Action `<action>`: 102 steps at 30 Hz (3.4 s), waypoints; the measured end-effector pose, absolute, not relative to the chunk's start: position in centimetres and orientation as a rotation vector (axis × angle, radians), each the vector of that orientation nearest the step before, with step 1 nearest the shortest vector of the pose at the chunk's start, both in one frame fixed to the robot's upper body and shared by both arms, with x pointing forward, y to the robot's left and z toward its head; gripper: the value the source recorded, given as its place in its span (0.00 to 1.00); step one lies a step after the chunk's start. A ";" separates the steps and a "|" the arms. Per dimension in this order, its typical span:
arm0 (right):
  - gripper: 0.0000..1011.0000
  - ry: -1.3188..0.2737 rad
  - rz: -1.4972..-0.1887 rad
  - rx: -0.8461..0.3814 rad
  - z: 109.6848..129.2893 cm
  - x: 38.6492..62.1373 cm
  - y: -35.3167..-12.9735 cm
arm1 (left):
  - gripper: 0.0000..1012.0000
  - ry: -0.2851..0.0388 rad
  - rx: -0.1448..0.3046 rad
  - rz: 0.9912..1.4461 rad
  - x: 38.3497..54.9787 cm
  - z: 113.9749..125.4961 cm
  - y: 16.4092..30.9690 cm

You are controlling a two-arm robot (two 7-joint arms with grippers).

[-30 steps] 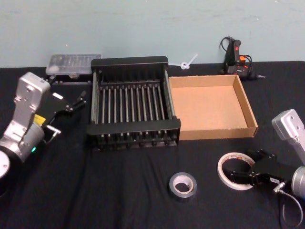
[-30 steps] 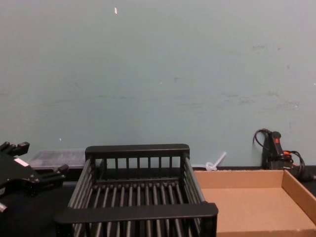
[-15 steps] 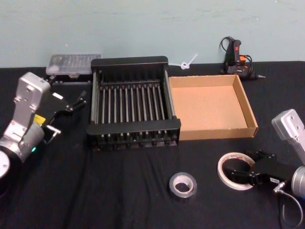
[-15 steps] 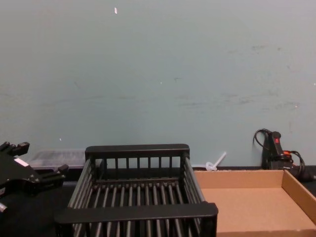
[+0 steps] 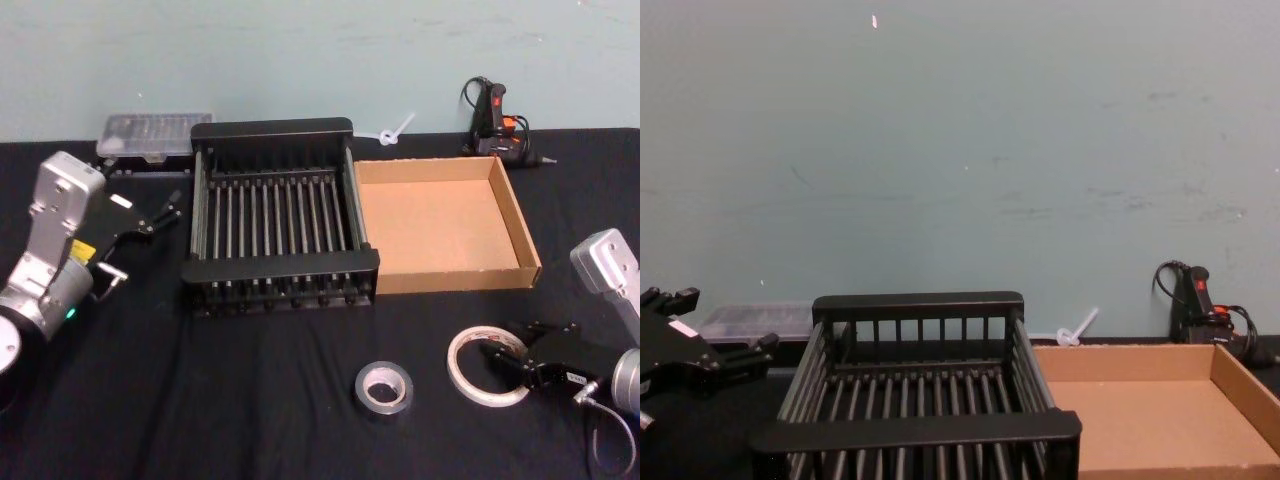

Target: Pick up the white tape and place it into the black box , Pick up the silver tape and place it into the brown box.

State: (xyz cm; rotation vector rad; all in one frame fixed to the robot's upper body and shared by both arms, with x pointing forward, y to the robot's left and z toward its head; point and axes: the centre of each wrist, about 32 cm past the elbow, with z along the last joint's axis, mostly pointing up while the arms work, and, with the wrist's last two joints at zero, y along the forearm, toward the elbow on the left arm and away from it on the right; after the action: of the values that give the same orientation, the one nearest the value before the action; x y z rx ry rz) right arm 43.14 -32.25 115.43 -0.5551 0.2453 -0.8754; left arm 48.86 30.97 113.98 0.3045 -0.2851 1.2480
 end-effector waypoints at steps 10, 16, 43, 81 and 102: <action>0.16 0.245 -0.875 -0.555 115.4 43.1 -32.2 | 0.99 -0.285 0.304 1.248 48.9 114.0 31.0; 0.09 0.245 -0.875 -0.555 115.4 43.1 -32.3 | 0.99 -0.285 0.304 1.248 48.9 114.0 31.0; 0.09 0.162 -0.868 -0.445 117.4 44.1 -31.7 | 0.99 -0.285 0.305 1.248 48.9 114.0 31.0; 0.09 -0.030 -0.826 -0.368 121.2 53.7 -23.3 | 0.99 -0.285 0.304 1.248 48.9 114.0 31.0; 0.09 -0.075 -0.774 -0.388 121.9 58.1 -18.2 | 0.99 -0.285 0.304 1.248 48.9 114.0 31.0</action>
State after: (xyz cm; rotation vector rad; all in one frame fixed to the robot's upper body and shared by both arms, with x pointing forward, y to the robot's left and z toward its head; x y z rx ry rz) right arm 58.13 -18.21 121.91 -0.3881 -0.0745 -0.7737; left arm 48.87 30.97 113.98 0.3044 -0.2851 1.2480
